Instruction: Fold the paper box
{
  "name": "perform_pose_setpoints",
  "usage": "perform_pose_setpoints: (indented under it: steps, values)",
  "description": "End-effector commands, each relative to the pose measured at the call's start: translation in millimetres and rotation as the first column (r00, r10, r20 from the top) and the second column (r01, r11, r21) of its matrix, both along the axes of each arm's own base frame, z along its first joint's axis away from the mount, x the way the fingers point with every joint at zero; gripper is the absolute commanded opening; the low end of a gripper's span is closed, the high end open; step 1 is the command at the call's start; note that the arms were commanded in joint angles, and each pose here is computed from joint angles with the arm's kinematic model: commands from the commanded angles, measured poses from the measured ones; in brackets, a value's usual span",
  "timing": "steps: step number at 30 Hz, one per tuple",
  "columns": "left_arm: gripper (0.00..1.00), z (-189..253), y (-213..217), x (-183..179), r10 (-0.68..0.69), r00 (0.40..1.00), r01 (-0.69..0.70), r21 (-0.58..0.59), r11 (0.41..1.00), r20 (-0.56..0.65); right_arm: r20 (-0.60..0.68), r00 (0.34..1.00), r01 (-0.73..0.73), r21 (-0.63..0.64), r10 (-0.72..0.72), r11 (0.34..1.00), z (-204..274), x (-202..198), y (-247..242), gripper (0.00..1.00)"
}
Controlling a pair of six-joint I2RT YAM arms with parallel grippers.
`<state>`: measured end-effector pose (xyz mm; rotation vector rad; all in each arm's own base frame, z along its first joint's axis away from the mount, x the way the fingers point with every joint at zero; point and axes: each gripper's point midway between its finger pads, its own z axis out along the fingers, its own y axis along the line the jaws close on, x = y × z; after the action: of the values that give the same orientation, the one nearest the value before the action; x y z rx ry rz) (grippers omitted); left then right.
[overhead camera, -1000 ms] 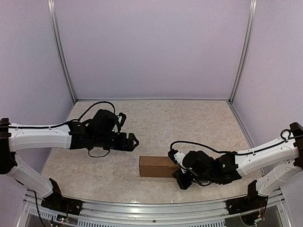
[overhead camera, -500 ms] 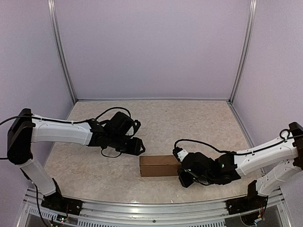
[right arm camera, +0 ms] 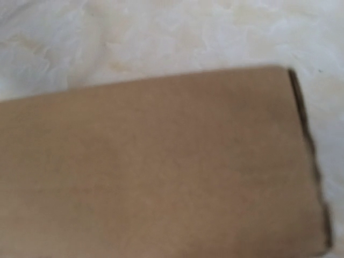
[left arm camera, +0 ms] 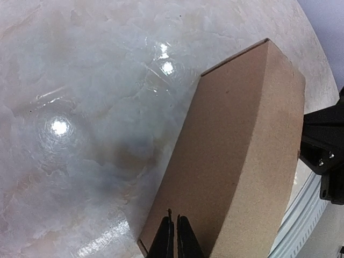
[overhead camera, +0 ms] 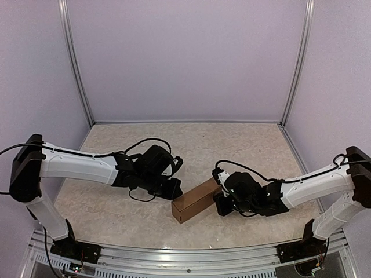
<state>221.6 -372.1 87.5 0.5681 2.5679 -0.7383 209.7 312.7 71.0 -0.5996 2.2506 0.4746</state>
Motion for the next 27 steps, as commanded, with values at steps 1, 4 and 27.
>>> perform_pose_setpoints:
  steps: [1,4,27]
  values:
    - [0.02,0.1,-2.4,-15.1,0.006,1.000,-0.006,-0.017,1.000,-0.012,-0.002,0.994,-0.110,0.085,0.111,0.990,4.8,9.2,28.5,0.00]
    - [0.00,0.6,-2.0,-22.6,0.016,1.000,-0.016,-0.011,1.000,-0.002,-0.015,0.985,-0.166,0.119,0.169,0.979,5.0,12.7,50.5,0.00]
    - [0.00,-2.5,34.1,-12.0,0.122,0.992,-0.121,-0.043,0.992,0.030,-0.198,0.929,-0.226,0.362,0.312,0.904,-39.5,5.2,99.9,0.00]
